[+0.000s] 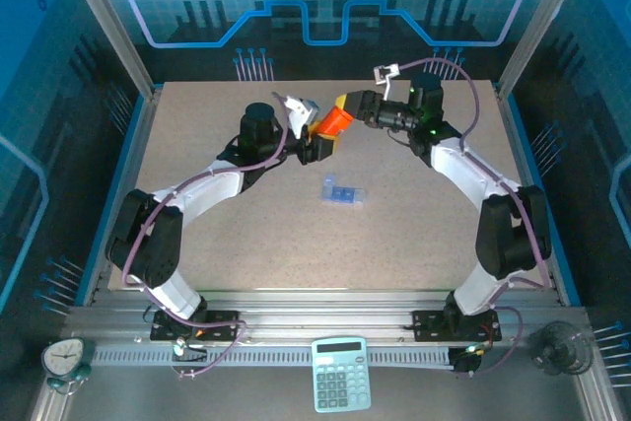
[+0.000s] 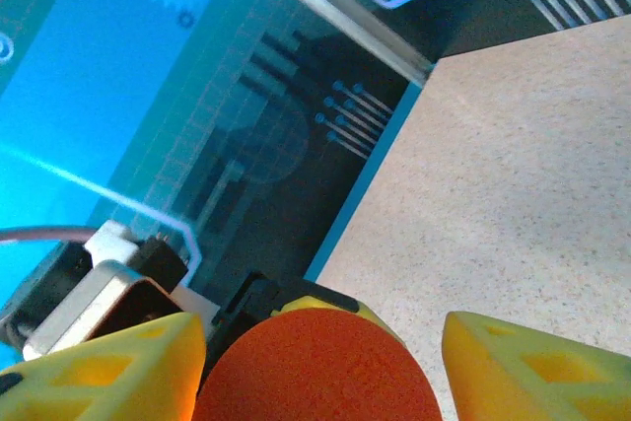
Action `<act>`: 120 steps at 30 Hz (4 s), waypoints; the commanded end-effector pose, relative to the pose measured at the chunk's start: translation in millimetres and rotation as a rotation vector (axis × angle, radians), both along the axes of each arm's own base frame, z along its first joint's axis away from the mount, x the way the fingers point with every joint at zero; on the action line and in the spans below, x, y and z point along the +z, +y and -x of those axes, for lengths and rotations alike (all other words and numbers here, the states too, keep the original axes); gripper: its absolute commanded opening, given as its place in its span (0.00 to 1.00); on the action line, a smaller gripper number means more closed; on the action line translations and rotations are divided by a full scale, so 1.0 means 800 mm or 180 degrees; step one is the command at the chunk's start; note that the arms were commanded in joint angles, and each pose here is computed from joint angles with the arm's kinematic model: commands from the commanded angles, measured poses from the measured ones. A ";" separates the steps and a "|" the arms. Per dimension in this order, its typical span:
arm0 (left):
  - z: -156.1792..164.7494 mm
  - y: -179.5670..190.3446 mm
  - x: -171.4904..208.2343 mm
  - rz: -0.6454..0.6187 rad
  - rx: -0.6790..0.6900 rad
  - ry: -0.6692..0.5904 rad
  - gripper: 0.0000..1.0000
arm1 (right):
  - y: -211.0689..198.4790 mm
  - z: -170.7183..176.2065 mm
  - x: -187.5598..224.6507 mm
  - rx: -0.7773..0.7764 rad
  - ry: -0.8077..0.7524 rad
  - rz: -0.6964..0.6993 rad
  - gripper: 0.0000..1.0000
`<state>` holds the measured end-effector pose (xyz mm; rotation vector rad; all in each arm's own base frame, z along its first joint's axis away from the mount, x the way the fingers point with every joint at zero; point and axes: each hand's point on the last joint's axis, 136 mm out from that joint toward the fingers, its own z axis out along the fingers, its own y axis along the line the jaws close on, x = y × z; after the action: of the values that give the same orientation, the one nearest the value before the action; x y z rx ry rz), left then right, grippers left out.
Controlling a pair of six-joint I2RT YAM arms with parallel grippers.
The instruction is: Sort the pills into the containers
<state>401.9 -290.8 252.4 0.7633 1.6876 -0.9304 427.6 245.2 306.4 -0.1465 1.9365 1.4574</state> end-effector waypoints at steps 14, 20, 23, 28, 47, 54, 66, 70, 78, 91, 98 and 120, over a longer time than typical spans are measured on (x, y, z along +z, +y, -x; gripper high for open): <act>-0.008 0.000 -0.002 -0.0607 0.0423 -0.0601 0.00 | -0.069 0.009 -0.012 -0.1367 0.0745 0.0151 0.80; -0.004 -0.008 -0.006 -0.0642 0.0378 -0.0623 0.00 | -0.040 0.009 -0.015 -0.1181 0.0746 0.0235 0.84; -0.004 -0.008 -0.006 -0.0652 0.0380 -0.0629 0.00 | -0.030 0.008 -0.017 -0.1121 0.0753 0.0243 0.84; -0.004 -0.009 -0.007 -0.0656 0.0375 -0.0624 0.00 | -0.020 0.008 -0.022 -0.1060 0.0767 0.0254 0.79; 0.019 -0.008 0.018 -0.0017 -0.0141 -0.0169 0.00 | -0.002 0.010 0.001 0.0107 -0.0525 0.0307 0.44; 0.020 -0.001 0.017 0.0054 -0.0200 -0.0027 0.00 | -0.026 0.003 0.015 -0.0066 -0.0529 0.0017 0.73; -0.009 0.012 -0.013 -0.0677 0.0447 -0.0436 0.00 | -0.082 -0.005 -0.018 -0.1528 0.0709 -0.0093 0.80; -0.007 0.006 -0.014 -0.0735 0.0428 -0.0501 0.00 | -0.071 -0.005 -0.023 -0.1443 0.0797 0.0022 0.81; -0.004 -0.006 -0.021 -0.0824 0.0359 -0.0540 0.00 | -0.032 -0.006 -0.027 -0.1214 0.0825 0.0127 0.81; -0.005 -0.009 -0.022 -0.0830 0.0355 -0.0548 0.00 | -0.008 -0.001 -0.048 -0.1066 0.0932 0.0243 0.63; -0.006 -0.010 -0.016 -0.0744 0.0368 -0.0539 0.00 | 0.007 0.003 -0.055 -0.0667 0.0828 0.0284 0.47; 0.003 -0.006 -0.006 -0.0685 0.0245 -0.0426 0.00 | -0.072 -0.018 -0.016 -0.1200 0.0533 -0.0099 0.77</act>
<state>393.2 -296.3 228.2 0.8559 1.7703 -0.7729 438.6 213.0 292.5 0.1029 1.9051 1.3796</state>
